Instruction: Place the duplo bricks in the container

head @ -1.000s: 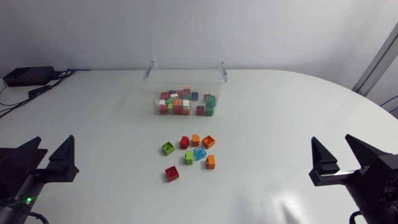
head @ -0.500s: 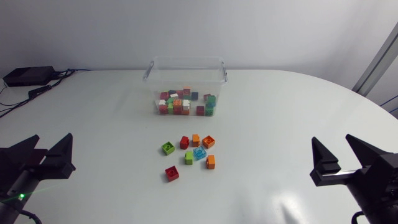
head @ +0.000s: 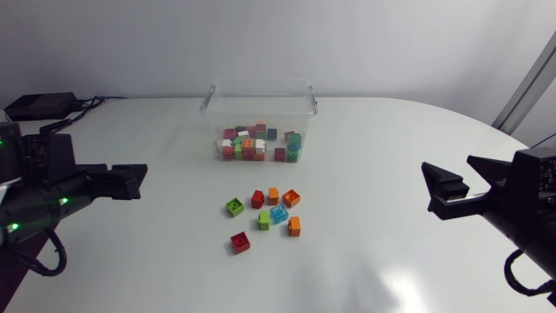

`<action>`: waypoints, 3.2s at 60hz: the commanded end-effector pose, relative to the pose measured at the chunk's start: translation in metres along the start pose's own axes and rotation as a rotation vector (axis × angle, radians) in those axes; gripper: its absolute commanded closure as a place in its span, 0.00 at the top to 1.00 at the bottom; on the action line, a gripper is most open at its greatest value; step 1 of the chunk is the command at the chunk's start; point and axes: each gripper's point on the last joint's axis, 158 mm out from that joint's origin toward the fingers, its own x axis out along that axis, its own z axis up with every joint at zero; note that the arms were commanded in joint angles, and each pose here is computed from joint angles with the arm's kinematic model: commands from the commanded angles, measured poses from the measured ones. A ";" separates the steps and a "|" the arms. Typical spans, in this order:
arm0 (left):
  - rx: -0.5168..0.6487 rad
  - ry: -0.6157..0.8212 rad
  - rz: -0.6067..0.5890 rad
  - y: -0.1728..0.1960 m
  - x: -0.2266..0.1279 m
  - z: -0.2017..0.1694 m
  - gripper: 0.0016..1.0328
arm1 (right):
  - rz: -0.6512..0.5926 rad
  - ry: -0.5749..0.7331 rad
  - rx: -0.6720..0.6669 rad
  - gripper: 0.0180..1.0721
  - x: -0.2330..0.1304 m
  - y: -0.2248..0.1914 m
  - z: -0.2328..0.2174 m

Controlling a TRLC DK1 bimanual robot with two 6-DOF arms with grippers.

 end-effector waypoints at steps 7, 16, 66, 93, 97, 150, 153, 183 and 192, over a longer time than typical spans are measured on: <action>0.053 0.140 -0.010 -0.015 0.029 0.001 0.95 | 0.036 0.059 0.004 0.95 0.016 0.011 0.007; 0.121 0.290 -0.026 -0.026 0.057 -0.014 0.95 | 0.054 0.182 -0.016 0.95 0.031 0.019 0.000; 0.679 0.807 -0.442 -0.135 0.130 -0.123 0.78 | 0.531 0.715 -0.520 0.95 0.060 0.115 -0.097; 0.703 0.837 -0.499 -0.144 0.151 -0.139 0.55 | 0.693 0.667 -0.714 0.95 0.061 0.163 -0.114; 0.710 0.843 -0.520 -0.147 0.150 -0.143 0.51 | 0.702 0.567 -0.763 0.95 0.067 0.171 -0.109; 0.810 0.508 -0.593 -0.147 0.090 -0.021 0.40 | 1.072 0.742 -1.000 0.86 0.082 0.219 -0.191; 0.806 0.487 -0.587 -0.147 0.089 -0.009 0.40 | 1.077 0.750 -1.001 0.86 0.086 0.220 -0.194; 0.773 0.372 -0.575 -0.150 0.093 0.055 0.40 | 1.114 0.861 -1.068 0.33 0.089 0.216 -0.196; 0.728 0.331 -0.563 -0.156 0.102 0.078 0.40 | 1.097 0.896 -1.071 0.29 0.080 0.202 -0.175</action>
